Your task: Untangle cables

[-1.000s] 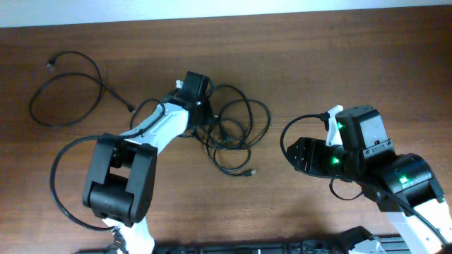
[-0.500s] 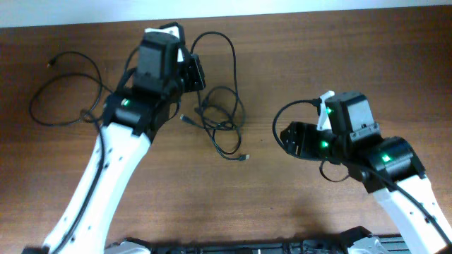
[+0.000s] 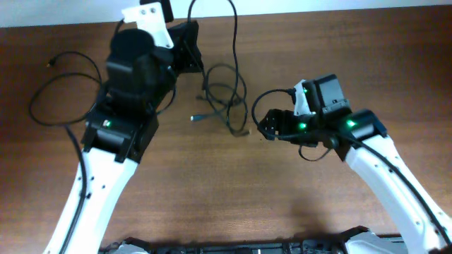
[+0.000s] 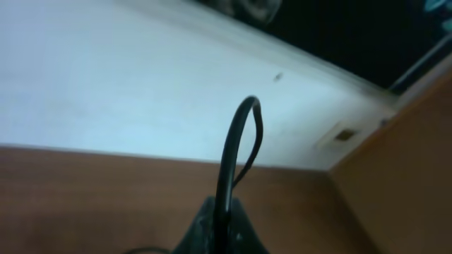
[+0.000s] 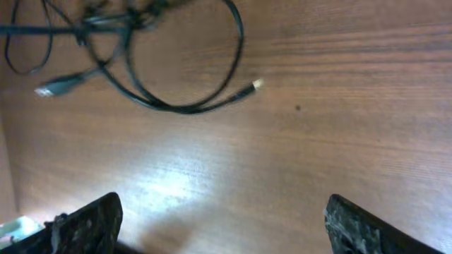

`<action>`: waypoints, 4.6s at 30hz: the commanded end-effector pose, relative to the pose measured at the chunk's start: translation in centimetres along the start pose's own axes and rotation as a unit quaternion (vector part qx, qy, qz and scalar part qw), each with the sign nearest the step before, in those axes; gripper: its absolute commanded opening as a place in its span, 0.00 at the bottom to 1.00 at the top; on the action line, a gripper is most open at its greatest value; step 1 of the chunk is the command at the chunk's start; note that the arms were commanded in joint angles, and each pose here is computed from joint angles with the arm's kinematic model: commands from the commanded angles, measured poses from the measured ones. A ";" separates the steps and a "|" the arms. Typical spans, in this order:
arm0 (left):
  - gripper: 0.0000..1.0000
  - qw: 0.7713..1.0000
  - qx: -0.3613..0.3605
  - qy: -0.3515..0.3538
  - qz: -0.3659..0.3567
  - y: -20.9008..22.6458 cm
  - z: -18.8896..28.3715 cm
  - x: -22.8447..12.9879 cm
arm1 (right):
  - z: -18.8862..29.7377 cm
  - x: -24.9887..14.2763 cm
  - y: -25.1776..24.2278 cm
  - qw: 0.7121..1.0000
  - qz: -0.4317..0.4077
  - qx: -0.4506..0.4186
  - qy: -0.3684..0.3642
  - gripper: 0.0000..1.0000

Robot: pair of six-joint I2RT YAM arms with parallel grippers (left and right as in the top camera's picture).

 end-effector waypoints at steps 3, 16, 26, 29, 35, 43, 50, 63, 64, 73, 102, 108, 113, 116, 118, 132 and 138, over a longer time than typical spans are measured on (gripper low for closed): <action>0.00 0.996 -0.057 -0.049 -0.041 -3.3 5.8 2.7 | -1.8 3.1 1.2 0.997 0.016 0.065 -0.046 0.93; 0.00 0.992 -0.052 -0.080 -0.079 -3.8 8.5 3.6 | -4.7 6.6 7.1 0.968 0.126 0.172 -0.131 0.78; 0.00 0.987 0.074 -0.113 -0.081 -0.6 8.6 4.1 | -5.2 4.7 4.6 0.983 0.090 0.147 -0.063 0.84; 0.00 0.988 0.072 -0.115 -0.078 -0.6 8.6 4.1 | -4.6 4.5 5.9 0.969 0.129 0.204 -0.061 0.85; 0.00 0.991 0.064 -0.118 -0.025 -0.7 8.6 4.1 | -5.1 4.0 8.8 0.943 0.237 0.214 -0.088 0.90; 0.00 0.993 0.039 -0.113 -0.016 -1.4 9.2 4.1 | -5.7 6.0 8.3 0.958 0.213 0.122 -0.149 0.90; 0.00 0.988 0.055 -0.141 -0.013 -1.2 9.6 4.8 | -5.8 2.9 10.5 0.949 0.221 0.214 -0.069 0.99; 0.00 0.985 0.040 -0.166 0.028 -1.6 9.8 5.5 | -6.7 1.7 10.1 0.976 0.130 0.172 -0.031 0.99; 0.00 0.985 0.040 -0.166 0.030 -1.6 9.8 5.5 | -6.8 1.6 10.4 0.979 0.109 0.173 -0.028 0.97; 0.00 0.988 0.023 -0.151 0.027 -2.0 9.7 5.2 | -8.1 0.9 11.2 0.995 0.033 0.066 -0.071 0.64; 0.00 0.990 0.001 -0.136 0.025 -2.6 9.9 5.0 | -9.6 0.5 13.4 0.986 0.038 0.161 -0.028 0.50; 0.00 0.992 -0.016 -0.124 0.023 -3.0 9.8 4.8 | -9.7 1.0 12.9 0.989 -0.014 0.138 -0.044 0.46; 0.00 0.992 -0.025 -0.120 0.023 -3.2 9.8 4.7 | -9.8 1.8 12.0 0.992 -0.027 0.097 -0.079 0.46; 0.00 0.992 -0.027 -0.120 0.033 -3.2 9.8 4.7 | -9.8 2.5 11.1 0.991 -0.057 0.064 -0.107 0.46; 0.00 0.992 -0.028 -0.121 0.034 -3.3 10.0 4.8 | -9.8 2.8 11.2 0.989 -0.067 0.064 -0.117 0.46; 0.00 0.990 -0.018 -0.139 0.035 -3.1 10.1 5.2 | -10.4 0.3 10.3 0.996 -0.067 0.023 -0.061 0.27; 0.00 0.990 -0.019 -0.137 0.035 -3.2 10.1 5.2 | -10.4 0.6 9.9 0.997 0.031 0.001 -0.075 0.45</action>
Point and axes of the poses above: each gripper's point midway between its finger pads, its own z axis back along the fingers, its own y axis along the line the jaws close on, x = y × z, the point moved 6 cm from there along z, back along the fingers, and after that the axes turned 15 degrees about z, right-handed, at the moved point
